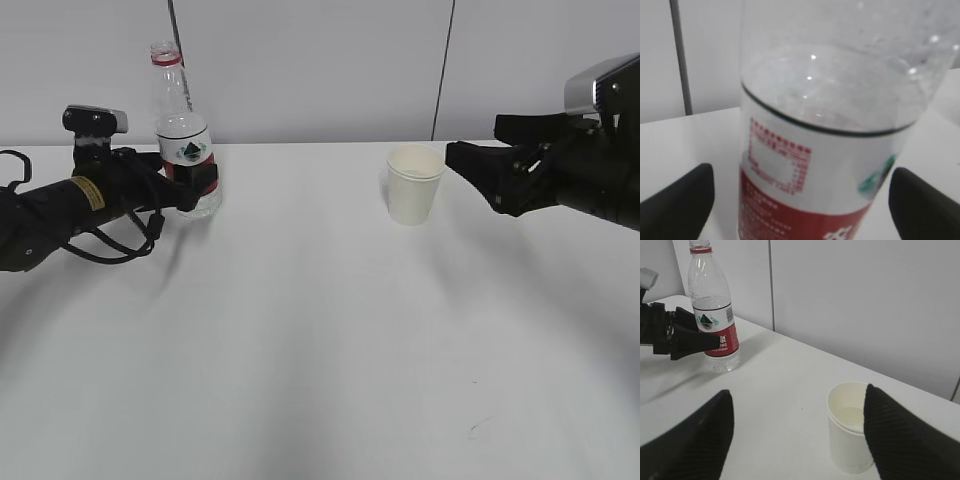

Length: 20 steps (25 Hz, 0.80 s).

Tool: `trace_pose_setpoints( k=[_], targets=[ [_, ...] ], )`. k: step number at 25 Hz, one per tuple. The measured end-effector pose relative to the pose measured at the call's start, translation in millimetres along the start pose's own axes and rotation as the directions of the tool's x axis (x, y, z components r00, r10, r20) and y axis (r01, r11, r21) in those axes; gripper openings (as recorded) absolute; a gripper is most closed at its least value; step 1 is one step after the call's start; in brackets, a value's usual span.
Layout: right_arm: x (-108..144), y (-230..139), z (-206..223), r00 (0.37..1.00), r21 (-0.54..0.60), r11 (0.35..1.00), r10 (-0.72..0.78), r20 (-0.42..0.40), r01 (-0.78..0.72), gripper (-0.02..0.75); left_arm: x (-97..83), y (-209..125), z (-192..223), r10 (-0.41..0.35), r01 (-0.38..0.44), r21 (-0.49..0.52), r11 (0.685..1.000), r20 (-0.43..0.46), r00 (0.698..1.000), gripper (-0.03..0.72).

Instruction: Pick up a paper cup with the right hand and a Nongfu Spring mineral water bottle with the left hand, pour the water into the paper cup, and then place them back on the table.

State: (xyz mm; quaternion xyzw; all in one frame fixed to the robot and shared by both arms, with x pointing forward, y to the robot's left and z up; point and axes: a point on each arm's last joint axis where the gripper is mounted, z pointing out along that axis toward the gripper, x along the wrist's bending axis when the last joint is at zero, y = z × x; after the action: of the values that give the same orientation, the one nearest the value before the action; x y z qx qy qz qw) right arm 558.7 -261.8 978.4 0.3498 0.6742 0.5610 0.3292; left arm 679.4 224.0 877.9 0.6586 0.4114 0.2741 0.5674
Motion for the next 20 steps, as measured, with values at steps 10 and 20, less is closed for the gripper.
trace_pose_setpoints(
  k=[10,20],
  targets=[
    [0.0,0.0,0.0,1.000,0.000,1.000,0.001,-0.001,-0.001,0.596,-20.3,6.8,-45.3,-0.027,0.028,0.061,0.998,-0.015,1.000,0.629],
    [-5.1,-1.7,21.3,0.986,0.321,0.946,-0.016,0.164,-0.038,0.596,-50.3,85.2,-100.5,0.099,-0.048,0.240,0.970,-0.205,0.974,0.588]
  ],
)
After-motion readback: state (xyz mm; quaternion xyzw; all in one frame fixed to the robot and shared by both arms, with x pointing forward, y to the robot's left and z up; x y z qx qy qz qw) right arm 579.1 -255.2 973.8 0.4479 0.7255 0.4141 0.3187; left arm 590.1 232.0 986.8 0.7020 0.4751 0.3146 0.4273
